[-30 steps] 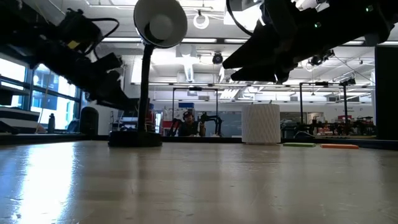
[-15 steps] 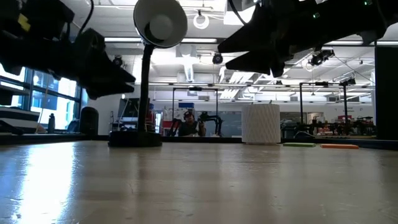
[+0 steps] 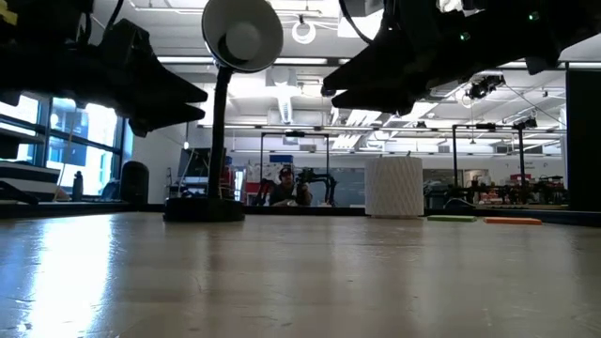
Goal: Screw lightbulb
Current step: Remove the lightbulb from the lamp
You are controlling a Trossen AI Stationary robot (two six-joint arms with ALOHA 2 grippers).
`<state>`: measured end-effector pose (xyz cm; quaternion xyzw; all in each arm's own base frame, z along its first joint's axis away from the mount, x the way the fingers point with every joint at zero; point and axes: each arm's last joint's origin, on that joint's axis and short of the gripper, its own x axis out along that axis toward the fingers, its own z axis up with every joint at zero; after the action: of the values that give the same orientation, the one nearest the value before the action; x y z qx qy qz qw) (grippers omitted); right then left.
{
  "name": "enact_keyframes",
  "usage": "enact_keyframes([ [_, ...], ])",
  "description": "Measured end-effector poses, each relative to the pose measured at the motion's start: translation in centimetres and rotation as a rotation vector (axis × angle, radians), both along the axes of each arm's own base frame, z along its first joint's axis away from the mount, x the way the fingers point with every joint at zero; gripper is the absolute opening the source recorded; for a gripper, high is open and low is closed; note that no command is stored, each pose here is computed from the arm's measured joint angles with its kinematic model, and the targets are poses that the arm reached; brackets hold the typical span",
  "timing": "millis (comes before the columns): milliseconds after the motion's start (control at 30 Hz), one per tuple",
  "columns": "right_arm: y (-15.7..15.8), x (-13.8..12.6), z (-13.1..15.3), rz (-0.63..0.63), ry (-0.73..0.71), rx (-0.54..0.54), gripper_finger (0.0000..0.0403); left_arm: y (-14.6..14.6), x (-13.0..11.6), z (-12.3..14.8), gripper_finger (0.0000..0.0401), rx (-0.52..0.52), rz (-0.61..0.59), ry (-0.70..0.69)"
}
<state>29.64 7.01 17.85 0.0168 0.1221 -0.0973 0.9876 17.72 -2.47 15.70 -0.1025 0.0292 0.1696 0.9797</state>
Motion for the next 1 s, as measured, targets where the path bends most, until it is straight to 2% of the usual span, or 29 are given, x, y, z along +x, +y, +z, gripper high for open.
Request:
enact_keyframes([
  [100,0.9,0.6,1.0,0.031,-0.005,-0.064,0.0284,0.0,0.4,0.1,0.0229,0.003,0.020,0.005],
  [200,2.5,2.3,3.2,0.047,-0.002,-0.227,0.0284,-0.1,0.9,0.1,0.0229,0.007,0.036,0.016],
  [367,4.6,5.5,7.4,-0.097,0.066,-0.549,0.0284,-0.2,1.5,0.1,0.0229,0.031,0.039,0.038],
  [433,5.0,6.5,8.9,-0.148,0.093,-0.603,0.0284,-0.3,1.7,0.1,0.0229,0.036,0.039,0.040],
  [600,5.0,7.8,12.2,-0.168,0.049,-0.575,0.0284,-0.3,1.9,0.3,0.0229,0.082,0.035,0.055],
  [767,4.6,8.3,13.5,-0.160,0.007,-0.558,0.0284,-0.3,1.8,0.3,0.0229,0.094,0.035,0.061],
  [900,3.9,8.8,13.6,-0.012,-0.052,-0.502,0.0284,-0.3,1.8,0.3,0.0229,0.099,0.035,0.063],
  [1000,3.3,9.1,13.2,0.118,-0.087,-0.411,0.0284,-0.3,1.8,0.3,0.0229,0.119,0.034,0.071],
])
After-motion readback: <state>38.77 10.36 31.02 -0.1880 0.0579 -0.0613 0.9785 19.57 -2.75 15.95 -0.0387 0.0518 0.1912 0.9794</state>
